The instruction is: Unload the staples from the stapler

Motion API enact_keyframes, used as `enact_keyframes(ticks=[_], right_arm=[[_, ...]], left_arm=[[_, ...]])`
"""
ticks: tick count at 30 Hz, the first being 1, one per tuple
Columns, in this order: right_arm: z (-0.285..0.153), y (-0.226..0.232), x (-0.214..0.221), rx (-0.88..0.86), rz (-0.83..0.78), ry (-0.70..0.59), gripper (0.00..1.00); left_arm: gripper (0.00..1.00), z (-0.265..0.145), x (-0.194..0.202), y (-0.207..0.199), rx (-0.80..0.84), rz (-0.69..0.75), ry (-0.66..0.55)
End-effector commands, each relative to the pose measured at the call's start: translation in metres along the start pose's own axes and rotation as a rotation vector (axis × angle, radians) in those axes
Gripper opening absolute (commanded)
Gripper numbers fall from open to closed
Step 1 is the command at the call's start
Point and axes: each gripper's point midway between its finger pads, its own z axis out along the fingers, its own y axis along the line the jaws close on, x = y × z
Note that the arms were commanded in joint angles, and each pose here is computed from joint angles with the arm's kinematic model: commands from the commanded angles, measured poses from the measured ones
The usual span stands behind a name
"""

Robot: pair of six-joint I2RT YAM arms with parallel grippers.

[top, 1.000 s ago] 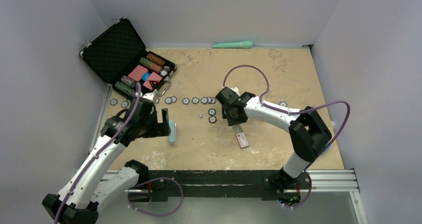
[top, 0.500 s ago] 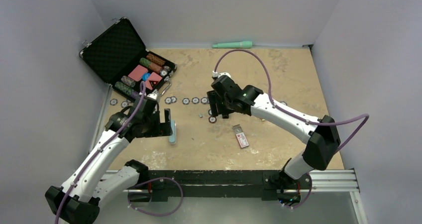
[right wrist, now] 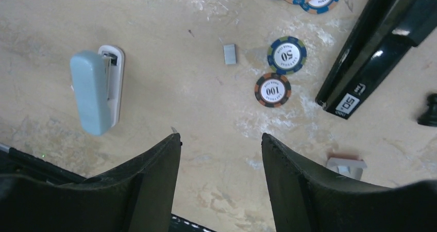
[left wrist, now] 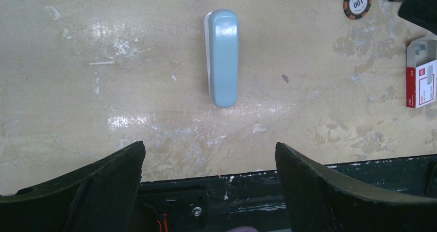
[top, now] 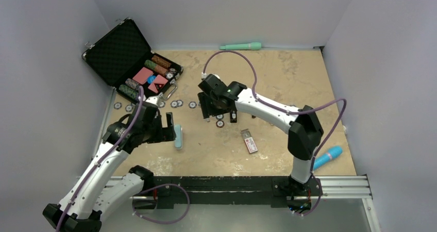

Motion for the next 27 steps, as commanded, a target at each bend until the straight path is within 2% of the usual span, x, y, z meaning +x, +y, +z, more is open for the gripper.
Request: enact_keyframes(ticks=[1, 8, 11, 13, 17, 21, 27], right_arm=[[0.009, 0.008, -0.011, 0.011, -0.042, 0.018, 0.61], [0.034, -0.023, -0.026, 0.224, -0.082, -0.015, 0.59], [0.042, -0.020, -0.033, 0.199, -0.114, -0.044, 0.58], [0.052, -0.016, -0.025, 0.170, -0.135, 0.006, 0.58], [0.062, -0.009, -0.020, 0.128, -0.147, 0.021, 0.56], [0.069, -0.004, -0.024, 0.114, -0.154, 0.021, 0.54], [0.087, -0.001, -0.024, 0.117, -0.191, 0.039, 0.54]], left_arm=[[1.00, -0.004, -0.008, 0.007, -0.045, -0.034, -0.039], [1.00, -0.012, -0.016, 0.033, -0.191, -0.085, -0.102], [1.00, -0.016, -0.021, 0.043, -0.251, -0.096, -0.130], [1.00, -0.020, -0.020, 0.044, -0.266, -0.102, -0.114], [1.00, -0.024, -0.013, 0.038, -0.228, -0.119, -0.087], [1.00, -0.022, -0.013, 0.033, -0.158, -0.118, -0.141], [1.00, -0.032, -0.017, 0.037, -0.139, -0.137, -0.215]])
